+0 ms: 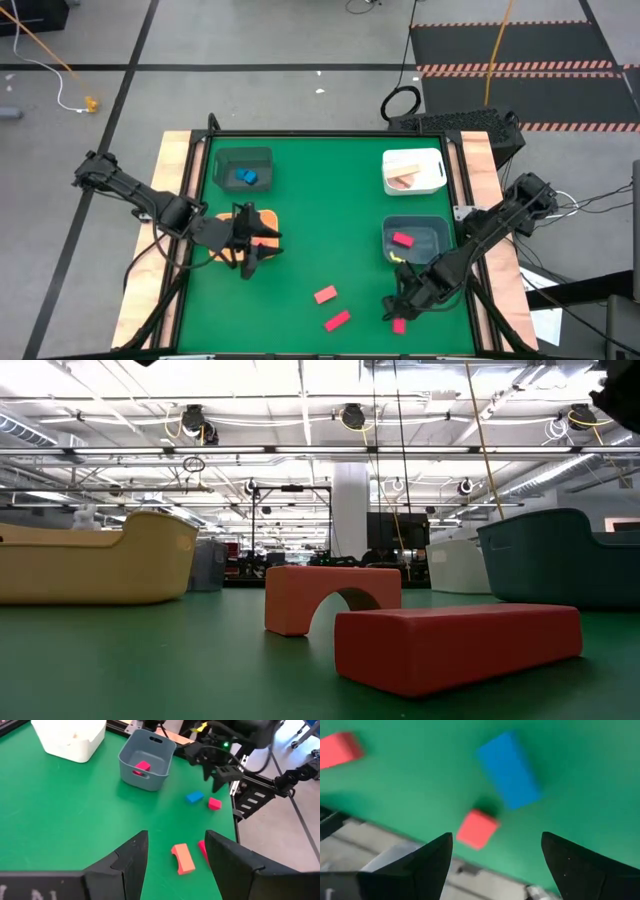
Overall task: Sort & place blocks by color
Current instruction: Put the blue block into the black bin
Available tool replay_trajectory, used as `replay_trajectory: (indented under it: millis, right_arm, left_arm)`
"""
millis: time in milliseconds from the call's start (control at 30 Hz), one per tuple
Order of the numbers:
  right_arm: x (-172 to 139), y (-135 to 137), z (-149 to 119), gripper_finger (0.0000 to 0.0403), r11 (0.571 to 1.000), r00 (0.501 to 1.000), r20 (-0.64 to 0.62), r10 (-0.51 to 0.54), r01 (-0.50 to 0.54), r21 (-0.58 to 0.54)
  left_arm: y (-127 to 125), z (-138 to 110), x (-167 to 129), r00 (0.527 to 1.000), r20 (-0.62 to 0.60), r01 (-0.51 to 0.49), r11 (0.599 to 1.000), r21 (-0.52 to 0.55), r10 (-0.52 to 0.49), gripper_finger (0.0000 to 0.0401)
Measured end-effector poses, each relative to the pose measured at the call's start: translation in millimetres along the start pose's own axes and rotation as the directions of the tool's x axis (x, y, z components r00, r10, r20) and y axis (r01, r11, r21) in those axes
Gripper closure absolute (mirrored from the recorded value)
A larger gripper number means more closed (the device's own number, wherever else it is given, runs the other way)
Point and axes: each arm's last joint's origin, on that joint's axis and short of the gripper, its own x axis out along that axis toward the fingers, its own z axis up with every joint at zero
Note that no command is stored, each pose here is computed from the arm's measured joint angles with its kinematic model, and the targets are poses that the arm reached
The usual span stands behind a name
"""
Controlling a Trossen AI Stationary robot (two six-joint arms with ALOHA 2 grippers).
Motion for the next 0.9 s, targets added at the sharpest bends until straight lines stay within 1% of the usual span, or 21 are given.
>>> replay_trajectory:
  millis: [67, 167, 267, 467, 667, 733, 800, 900]
  right_arm:
    - [-0.1, -2.7, 1.6, 0.0106, 0.999, 0.999, 0.024, -0.024, 0.024, -0.023]
    - [0.6, -3.5, 4.1, 0.0106, 0.997, 0.996, 0.089, -0.008, 0.016, -0.08]
    - [4.0, -6.8, 8.3, 0.0106, 0.993, 0.989, 0.146, -0.004, 0.02, -0.114]
    - [11.2, -13.7, 12.7, 0.0106, 0.99, 0.987, 0.158, -0.035, 0.056, -0.13]
    - [18.3, -12.7, 13.9, 0.0106, 0.982, 0.985, 0.165, -0.051, 0.079, -0.17]
    - [25.2, -10.5, 14.3, 0.0106, 0.979, 0.985, 0.162, -0.054, 0.084, -0.186]
    - [34.6, -5.7, 14.3, 0.0106, 0.977, 0.988, 0.153, -0.034, 0.066, -0.204]
    - [50.5, -2.2, 16.0, 0.0106, 0.97, 0.987, 0.154, -0.044, 0.079, -0.229]
  left_arm:
    - [-0.8, -0.5, -0.3, 1.0, -0.001, 0.003, 1.0, -0.002, -0.003, 0.0205]
    - [-0.9, -0.6, -0.4, 1.0, -0.001, 0.003, 1.0, 0.002, -0.003, 0.0205]
    - [-0.1, -0.1, -0.4, 1.0, 0.017, -0.024, 1.0, 0.001, 0.024, 0.0205]
    - [0.9, 0.6, -0.4, 0.998, 0.037, -0.055, 0.998, -0.002, 0.055, 0.0205]
    - [1.4, 0.9, -0.2, 0.998, 0.039, -0.058, 0.998, -0.003, 0.058, 0.0205]
    - [1.4, 0.9, -0.2, 0.998, 0.039, -0.058, 0.998, 0.0, 0.058, 0.0205]
    - [1.5, 0.9, -0.2, 0.997, 0.042, -0.063, 0.998, 0.0, 0.063, 0.0205]
    - [1.6, 1.0, -0.2, 0.997, 0.044, -0.067, 0.998, 0.005, 0.066, 0.0205]
